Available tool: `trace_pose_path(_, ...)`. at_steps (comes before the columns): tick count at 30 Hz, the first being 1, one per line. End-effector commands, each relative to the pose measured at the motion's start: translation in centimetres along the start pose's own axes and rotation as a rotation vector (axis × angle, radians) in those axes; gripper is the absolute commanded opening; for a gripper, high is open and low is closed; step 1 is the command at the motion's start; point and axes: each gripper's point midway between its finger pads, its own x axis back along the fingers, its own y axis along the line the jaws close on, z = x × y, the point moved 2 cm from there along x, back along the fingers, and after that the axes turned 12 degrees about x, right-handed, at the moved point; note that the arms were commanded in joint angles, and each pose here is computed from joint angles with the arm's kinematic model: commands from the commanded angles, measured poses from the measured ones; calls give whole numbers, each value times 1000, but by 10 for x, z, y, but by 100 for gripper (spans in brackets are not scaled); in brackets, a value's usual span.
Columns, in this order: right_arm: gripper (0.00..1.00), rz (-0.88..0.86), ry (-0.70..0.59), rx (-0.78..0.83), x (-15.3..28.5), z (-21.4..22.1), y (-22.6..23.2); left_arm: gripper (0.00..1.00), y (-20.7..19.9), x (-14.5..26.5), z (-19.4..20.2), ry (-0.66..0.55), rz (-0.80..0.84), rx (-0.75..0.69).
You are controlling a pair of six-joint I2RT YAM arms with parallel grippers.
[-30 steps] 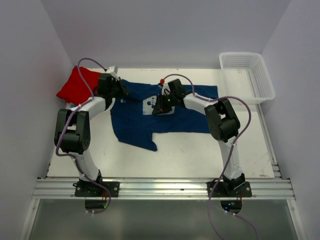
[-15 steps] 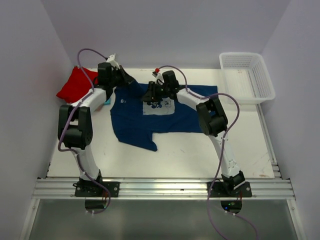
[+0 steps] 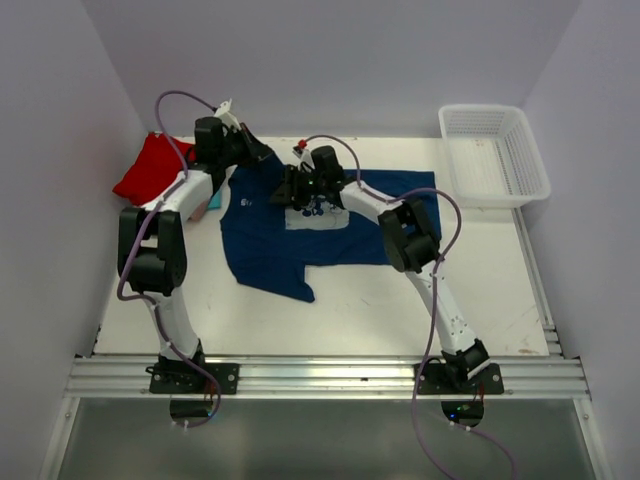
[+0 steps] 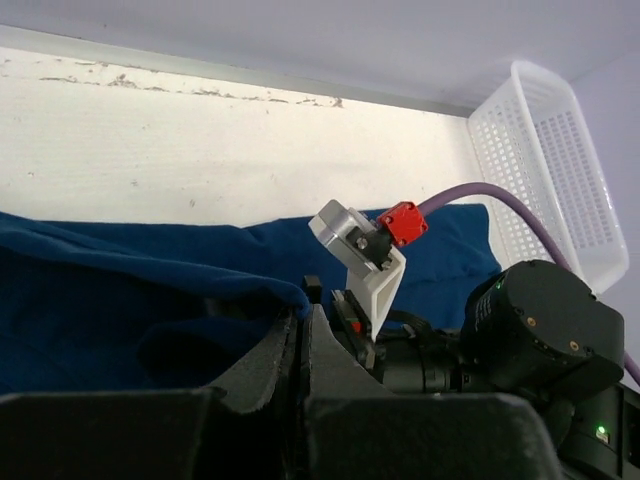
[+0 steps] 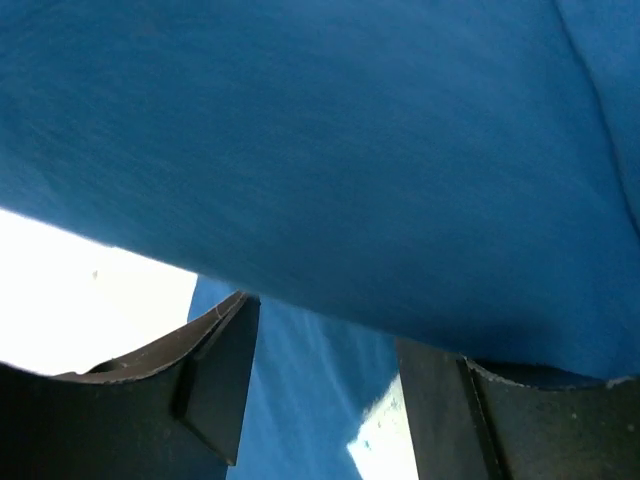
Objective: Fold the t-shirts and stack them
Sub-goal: Fold the flattened tshirt in 1/3 of the way
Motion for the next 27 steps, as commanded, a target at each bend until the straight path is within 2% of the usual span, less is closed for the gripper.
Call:
trace_pose_path(1, 59, 102, -9, 209, -9, -15, 24, 0, -17, 0, -16, -2, 53, -6)
trace_pose_path(2, 61, 167, 7, 351, -8, -17, 21, 0, -18, 0, -17, -1, 56, -8)
trace_pose_path(4, 63, 270, 95, 484, -8, 1, 33, 0, -18, 1, -18, -6, 55, -12)
trace_pose_path(5, 64, 422, 131, 609, -1, 1, 17, 0, -17, 0, -18, -9, 54, -11)
trace_pose_path(8, 68, 596, 170, 785, 2, 5, 11, 0, -16, -1, -16, -3, 61, -5)
trace_pose_path(14, 73, 695, 110, 856, 5, 0, -5, 0, -14, -2, -12, 5, 66, 4)
trace_pose_path(17, 79, 741, -11, 936, 8, -25, 4, 0, -13, -4, -13, 11, 61, -4)
trace_pose_path(25, 89, 933, -51, 1129, 8, -57, -5, 0, -8, -6, -14, 18, 61, 10)
trace_pose_path(27, 93, 950, -118, 1180, 5, -66, 0, 0, -6, -6, -13, 23, 54, 5)
